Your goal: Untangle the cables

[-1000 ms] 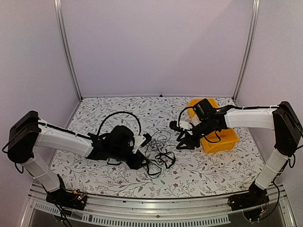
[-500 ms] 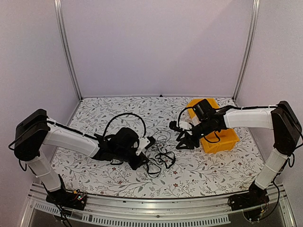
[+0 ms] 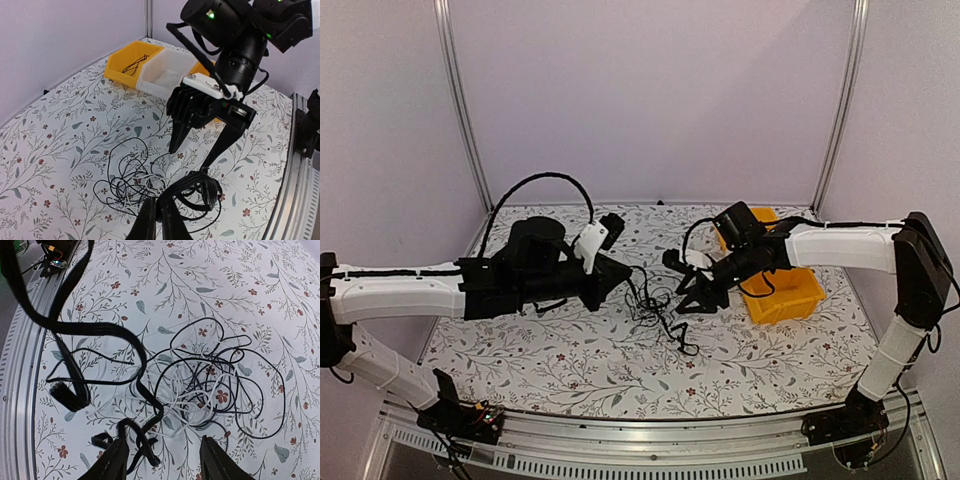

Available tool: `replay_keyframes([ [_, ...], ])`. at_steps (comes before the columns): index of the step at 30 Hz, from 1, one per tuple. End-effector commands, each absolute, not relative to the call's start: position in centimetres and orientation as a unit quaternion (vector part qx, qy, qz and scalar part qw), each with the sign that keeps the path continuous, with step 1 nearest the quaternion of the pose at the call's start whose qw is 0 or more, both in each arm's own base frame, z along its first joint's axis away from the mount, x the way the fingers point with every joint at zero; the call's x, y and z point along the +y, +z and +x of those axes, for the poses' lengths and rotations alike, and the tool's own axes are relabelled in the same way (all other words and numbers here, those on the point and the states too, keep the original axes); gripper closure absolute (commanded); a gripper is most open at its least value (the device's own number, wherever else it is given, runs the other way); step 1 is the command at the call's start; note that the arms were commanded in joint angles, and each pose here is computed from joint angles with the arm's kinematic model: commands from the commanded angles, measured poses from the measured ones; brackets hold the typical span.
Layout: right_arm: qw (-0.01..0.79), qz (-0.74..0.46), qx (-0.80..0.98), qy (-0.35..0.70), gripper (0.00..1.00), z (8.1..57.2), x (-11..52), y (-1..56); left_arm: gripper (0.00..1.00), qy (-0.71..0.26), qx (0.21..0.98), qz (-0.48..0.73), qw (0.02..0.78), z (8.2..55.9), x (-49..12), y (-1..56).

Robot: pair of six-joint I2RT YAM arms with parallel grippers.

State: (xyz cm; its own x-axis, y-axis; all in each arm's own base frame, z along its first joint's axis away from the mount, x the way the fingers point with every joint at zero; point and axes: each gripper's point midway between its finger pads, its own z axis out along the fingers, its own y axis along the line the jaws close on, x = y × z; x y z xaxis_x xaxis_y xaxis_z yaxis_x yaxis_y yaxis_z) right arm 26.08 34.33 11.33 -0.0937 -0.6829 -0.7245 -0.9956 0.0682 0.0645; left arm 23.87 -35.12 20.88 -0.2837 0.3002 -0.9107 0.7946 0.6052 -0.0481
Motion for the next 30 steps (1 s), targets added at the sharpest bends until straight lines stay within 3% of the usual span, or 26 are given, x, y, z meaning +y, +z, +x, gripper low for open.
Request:
replay_keyframes([
  [1, 0.306, -0.611, 0.668, 0.295, 0.47, 27.7, 36.0, 14.6, 1.0, -0.253, 0.738, 0.349, 0.518, 24.1, -35.0, 25.0],
  [7, 0.343, -0.612, 0.643, 0.307, 0.43, 28.2, 36.9, 18.0, 1.0, -0.253, 0.711, 0.333, 0.566, 24.5, -34.2, 30.4],
  [17, 0.318, -0.602, 0.629, 0.376, 0.36, 26.7, 38.1, 19.2, 1.0, -0.276, 0.644, 0.302, 0.646, 24.1, -33.0, 40.0],
  [23, 0.392, -0.614, 0.596, 0.337, 0.34, 27.7, 37.9, 26.0, 1.0, -0.253, 0.649, 0.303, 0.651, 24.8, -32.9, 39.3],
  [30, 0.396, -0.615, 0.554, 0.397, 0.29, 26.0, 38.7, 31.9, 1.0, -0.243, 0.669, 0.31, 0.631, 25.6, -34.0, 35.8],
])
